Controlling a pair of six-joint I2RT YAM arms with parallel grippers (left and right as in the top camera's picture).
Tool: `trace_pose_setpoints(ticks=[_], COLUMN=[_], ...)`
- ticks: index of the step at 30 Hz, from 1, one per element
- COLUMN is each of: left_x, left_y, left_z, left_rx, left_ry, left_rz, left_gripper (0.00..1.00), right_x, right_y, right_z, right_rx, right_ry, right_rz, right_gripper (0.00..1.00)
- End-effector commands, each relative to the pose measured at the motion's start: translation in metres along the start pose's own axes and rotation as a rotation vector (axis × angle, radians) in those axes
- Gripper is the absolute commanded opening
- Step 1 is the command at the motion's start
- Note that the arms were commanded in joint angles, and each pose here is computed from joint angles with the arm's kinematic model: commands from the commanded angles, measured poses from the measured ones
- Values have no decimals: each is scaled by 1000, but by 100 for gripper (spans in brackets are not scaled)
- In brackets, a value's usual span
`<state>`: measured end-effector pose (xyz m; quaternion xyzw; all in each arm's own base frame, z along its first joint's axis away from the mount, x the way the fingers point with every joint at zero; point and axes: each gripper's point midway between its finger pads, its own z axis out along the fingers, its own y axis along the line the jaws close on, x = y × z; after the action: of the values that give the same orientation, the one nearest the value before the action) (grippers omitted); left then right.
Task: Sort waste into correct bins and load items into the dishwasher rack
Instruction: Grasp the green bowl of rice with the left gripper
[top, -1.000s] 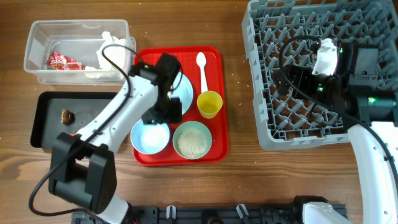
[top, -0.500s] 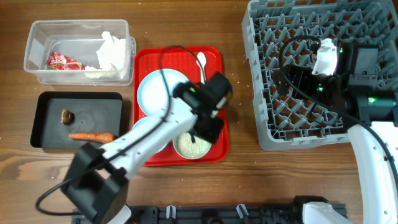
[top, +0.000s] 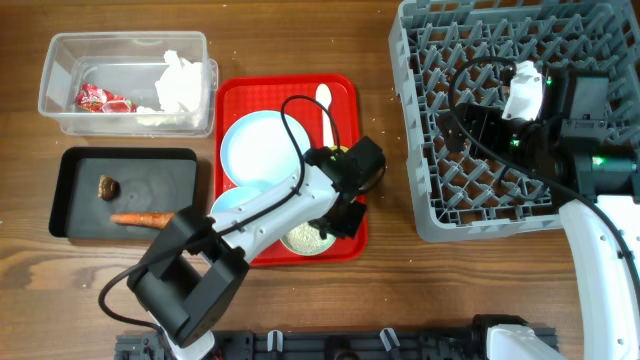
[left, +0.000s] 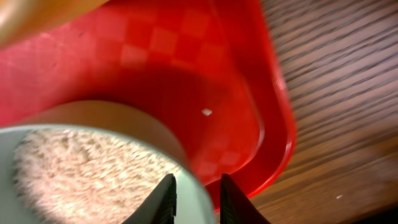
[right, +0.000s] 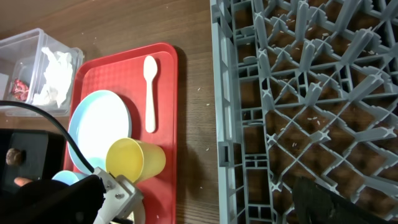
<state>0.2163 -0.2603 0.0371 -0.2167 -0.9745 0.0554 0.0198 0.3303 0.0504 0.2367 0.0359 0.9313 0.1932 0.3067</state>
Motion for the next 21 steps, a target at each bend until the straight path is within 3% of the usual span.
trace_pose_setpoints(ticks=[1, 9, 21], left_x=[4, 5, 8], left_y=[-6, -8, -11], left_z=[7, 7, 6], left_rx=[-10, -27, -6], left_ry=[7, 1, 18], left_rz=[-37, -41, -47], left_gripper=[18, 4, 4], right_x=[-4, -4, -4], right_y=[-1, 0, 0], right_z=[0, 0, 0], right_rx=[8, 7, 8], right_ry=[-7, -7, -7], right_rz=[-14, -14, -14], right_gripper=[100, 100, 100])
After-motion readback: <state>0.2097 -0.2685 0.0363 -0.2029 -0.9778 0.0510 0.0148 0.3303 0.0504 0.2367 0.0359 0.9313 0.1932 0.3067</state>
